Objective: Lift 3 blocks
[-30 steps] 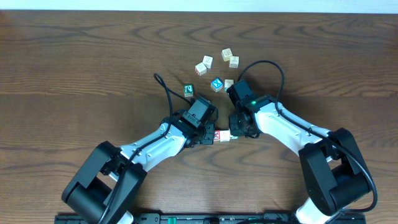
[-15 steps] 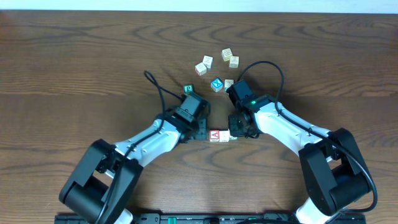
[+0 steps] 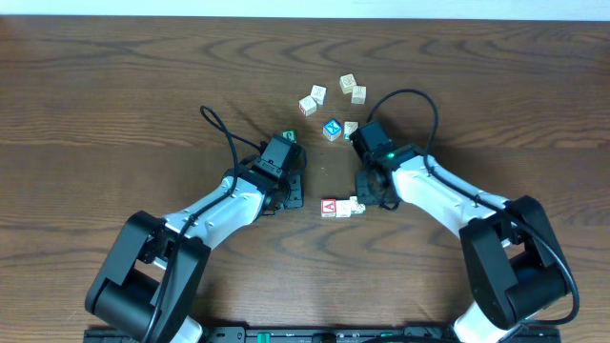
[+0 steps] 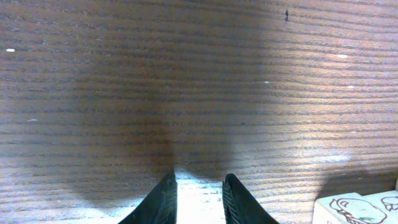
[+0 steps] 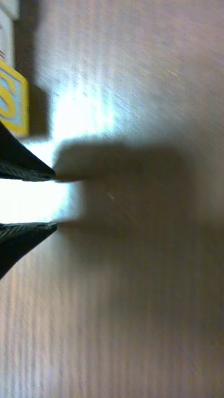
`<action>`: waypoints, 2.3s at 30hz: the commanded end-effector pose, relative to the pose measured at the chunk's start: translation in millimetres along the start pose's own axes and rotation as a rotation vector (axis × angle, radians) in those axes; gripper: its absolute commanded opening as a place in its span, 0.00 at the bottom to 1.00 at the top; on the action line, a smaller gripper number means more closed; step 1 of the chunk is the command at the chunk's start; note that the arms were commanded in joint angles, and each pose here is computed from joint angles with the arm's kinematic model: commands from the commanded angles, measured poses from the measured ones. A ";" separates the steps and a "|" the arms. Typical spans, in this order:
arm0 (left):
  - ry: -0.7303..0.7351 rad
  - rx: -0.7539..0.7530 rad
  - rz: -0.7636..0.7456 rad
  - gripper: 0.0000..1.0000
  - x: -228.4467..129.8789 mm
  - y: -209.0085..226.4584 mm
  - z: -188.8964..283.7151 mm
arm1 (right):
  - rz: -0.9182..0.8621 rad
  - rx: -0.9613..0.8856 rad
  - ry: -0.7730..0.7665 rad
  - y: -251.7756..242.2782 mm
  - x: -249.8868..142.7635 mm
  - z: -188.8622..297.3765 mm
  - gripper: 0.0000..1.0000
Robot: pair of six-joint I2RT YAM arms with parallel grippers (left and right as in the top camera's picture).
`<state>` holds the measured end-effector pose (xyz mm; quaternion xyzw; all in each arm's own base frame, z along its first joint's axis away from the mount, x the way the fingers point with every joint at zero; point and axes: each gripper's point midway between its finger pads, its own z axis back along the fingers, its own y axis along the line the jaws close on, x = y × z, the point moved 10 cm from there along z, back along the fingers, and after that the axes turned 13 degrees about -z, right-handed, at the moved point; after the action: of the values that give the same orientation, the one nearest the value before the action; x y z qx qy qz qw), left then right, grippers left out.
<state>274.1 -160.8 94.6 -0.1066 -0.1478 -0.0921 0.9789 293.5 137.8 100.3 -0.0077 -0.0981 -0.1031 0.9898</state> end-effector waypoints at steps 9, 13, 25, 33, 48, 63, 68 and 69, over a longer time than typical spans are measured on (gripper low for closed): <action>-0.293 0.085 -0.067 0.27 49.3 14.5 66.1 | 0.043 0.128 -0.409 -5.7 98.6 46.3 0.56; -0.482 0.088 -0.057 0.32 59.8 28.4 127.8 | 0.051 0.139 -0.618 -6.8 128.7 61.9 0.77; -0.897 0.178 -0.015 0.49 0.1 52.2 280.5 | -0.065 0.097 -0.934 -20.3 166.7 91.4 0.99; -1.001 0.175 -0.012 0.58 -33.2 50.6 312.6 | -0.045 0.061 -0.853 -23.8 159.1 81.3 0.99; -0.934 0.184 -0.011 0.75 -39.8 52.4 305.2 | 0.021 -0.047 -0.607 -35.0 131.5 56.5 0.99; -0.965 0.380 0.076 0.75 -39.7 66.2 310.9 | 0.025 -0.053 -0.593 -35.7 129.7 55.3 0.99; -1.010 0.420 0.051 0.75 -36.1 66.8 317.3 | 0.024 -0.054 -0.593 -35.8 129.7 55.3 0.99; -1.032 0.419 0.054 0.76 -34.2 66.8 319.1 | 0.025 -0.053 -0.593 -35.7 129.7 55.3 0.99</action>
<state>170.0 -20.2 361.1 0.0306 -0.6035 0.0252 0.7964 398.6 81.9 167.8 -0.0607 -0.3655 -0.0850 0.9249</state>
